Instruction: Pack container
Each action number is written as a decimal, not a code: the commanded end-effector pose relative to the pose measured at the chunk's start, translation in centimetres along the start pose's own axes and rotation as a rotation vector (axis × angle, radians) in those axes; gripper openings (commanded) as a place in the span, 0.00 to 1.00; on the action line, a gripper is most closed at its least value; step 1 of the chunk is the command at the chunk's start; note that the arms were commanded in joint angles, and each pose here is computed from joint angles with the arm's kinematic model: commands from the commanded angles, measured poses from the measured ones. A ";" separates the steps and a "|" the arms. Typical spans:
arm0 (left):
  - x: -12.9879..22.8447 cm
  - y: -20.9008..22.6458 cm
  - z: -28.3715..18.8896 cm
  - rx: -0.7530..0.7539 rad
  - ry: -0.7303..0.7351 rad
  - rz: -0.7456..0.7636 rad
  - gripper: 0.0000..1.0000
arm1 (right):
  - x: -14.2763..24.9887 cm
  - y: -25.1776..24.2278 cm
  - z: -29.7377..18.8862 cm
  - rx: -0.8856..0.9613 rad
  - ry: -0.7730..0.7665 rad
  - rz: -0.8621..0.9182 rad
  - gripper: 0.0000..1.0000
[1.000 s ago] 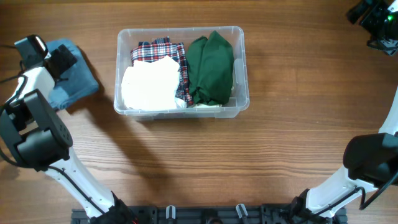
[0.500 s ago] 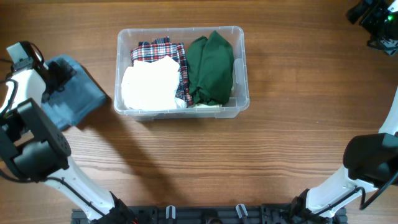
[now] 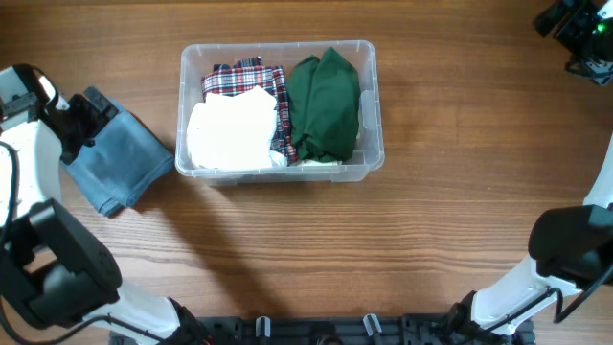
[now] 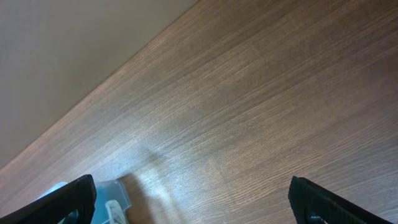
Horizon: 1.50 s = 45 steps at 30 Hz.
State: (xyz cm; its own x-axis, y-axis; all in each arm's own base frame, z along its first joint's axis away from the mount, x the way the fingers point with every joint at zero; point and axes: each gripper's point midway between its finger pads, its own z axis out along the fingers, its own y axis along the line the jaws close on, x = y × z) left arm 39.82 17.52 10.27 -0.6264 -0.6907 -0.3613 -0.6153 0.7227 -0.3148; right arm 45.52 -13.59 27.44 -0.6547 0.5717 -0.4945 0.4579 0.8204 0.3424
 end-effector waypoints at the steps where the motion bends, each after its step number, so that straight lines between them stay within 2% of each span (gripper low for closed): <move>1: 3.4 -2.9 -0.2 0.085 0.122 0.019 1.00 | 0.0 -0.4 0.7 0.013 0.008 0.010 1.00; 5: 6.8 -4.6 0.2 0.029 0.207 0.114 1.00 | 0.0 -0.4 0.7 0.013 0.008 0.010 1.00; 10: 8.8 -5.3 1.2 -0.016 0.251 0.162 1.00 | 0.0 -0.4 0.7 0.013 0.009 0.010 1.00; 19: 9.3 -3.3 5.7 -0.071 0.298 0.106 1.00 | 0.0 -0.3 0.7 0.012 0.009 0.009 1.00; 28: 8.0 -1.3 9.4 -0.163 0.231 0.125 1.00 | 0.0 -0.3 0.7 0.012 0.009 0.009 1.00; 32: 8.8 1.5 9.3 -0.306 0.258 0.144 1.00 | 0.0 -0.3 0.7 0.013 0.009 0.009 1.00; 41: 9.4 7.6 5.6 -0.663 0.326 0.296 1.00 | 0.0 -0.3 0.7 0.013 0.009 0.009 1.00; 45: 9.1 8.2 5.1 -0.702 0.330 0.343 1.00 | 0.0 -0.3 0.7 0.012 0.009 0.009 1.00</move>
State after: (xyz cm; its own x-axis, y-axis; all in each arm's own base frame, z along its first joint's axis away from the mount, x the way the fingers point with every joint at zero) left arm 33.70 15.51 1.10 -0.8578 -0.5073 -0.0832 -0.5060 0.8049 0.3100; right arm 45.52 -13.59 27.44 -0.6547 0.5717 -0.4945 0.4579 0.8204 0.3424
